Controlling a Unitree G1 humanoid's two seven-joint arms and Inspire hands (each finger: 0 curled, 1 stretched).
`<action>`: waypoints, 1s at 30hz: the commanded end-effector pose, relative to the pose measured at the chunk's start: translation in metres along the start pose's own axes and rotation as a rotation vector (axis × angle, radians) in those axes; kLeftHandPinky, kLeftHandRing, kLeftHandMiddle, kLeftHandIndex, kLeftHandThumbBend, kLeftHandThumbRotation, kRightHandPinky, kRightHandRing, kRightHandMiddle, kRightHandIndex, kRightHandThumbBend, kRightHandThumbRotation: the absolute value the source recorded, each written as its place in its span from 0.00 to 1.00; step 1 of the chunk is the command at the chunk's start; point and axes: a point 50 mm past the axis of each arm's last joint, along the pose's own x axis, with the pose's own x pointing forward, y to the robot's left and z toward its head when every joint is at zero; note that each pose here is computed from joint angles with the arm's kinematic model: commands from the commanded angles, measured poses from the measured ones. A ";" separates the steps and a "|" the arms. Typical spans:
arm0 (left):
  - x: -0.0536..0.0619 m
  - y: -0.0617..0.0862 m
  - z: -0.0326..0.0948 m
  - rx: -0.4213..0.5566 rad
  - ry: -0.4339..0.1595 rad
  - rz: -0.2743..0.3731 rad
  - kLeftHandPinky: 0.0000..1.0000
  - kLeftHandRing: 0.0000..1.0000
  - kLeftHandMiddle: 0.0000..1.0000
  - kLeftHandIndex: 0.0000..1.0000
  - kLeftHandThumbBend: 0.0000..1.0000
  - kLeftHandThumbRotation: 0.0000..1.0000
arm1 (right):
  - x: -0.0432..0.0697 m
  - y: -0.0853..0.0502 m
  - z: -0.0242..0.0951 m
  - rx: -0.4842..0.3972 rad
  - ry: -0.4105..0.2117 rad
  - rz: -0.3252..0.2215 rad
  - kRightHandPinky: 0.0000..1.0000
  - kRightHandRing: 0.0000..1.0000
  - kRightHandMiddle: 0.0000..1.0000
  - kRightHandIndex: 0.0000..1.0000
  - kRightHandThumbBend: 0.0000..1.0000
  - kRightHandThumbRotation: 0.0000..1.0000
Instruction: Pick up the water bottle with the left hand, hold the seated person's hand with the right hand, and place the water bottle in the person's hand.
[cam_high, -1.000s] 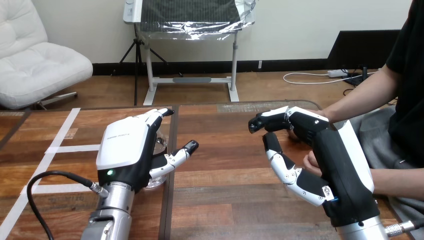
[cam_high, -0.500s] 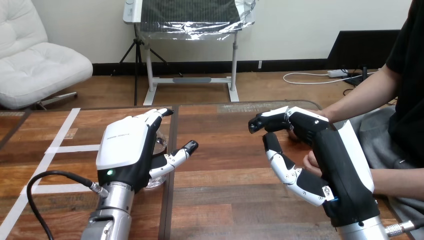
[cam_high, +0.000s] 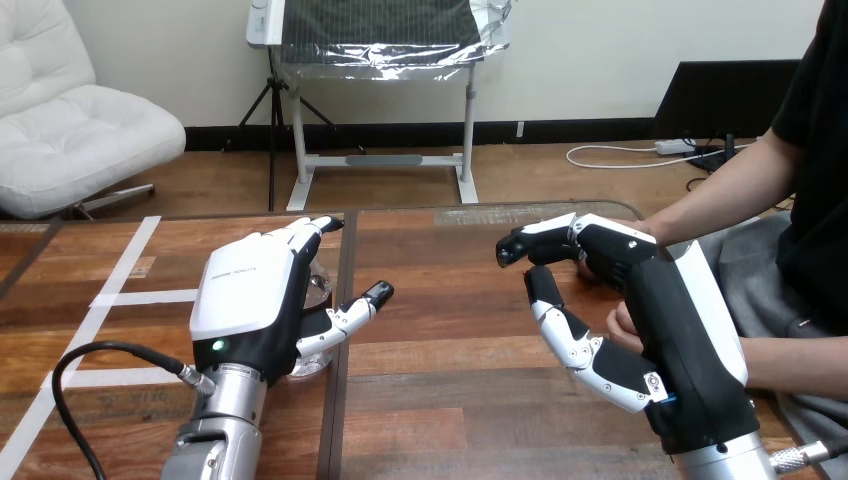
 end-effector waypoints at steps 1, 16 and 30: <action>0.006 -0.001 -0.002 0.021 0.006 -0.007 0.86 0.83 0.85 0.84 0.59 0.84 | 0.011 -0.006 0.008 -0.014 -0.065 -0.006 0.65 0.71 0.65 0.56 0.22 0.00; 0.007 0.000 -0.002 0.045 -0.001 0.008 0.87 0.86 0.87 0.86 0.60 0.87 | 0.011 -0.007 0.008 -0.018 -0.067 -0.005 0.65 0.71 0.65 0.56 0.23 0.00; 0.009 0.000 -0.003 0.090 0.006 0.033 0.98 0.97 0.98 0.94 0.62 0.91 | 0.011 -0.007 0.007 -0.016 -0.063 -0.004 0.65 0.71 0.64 0.56 0.23 0.00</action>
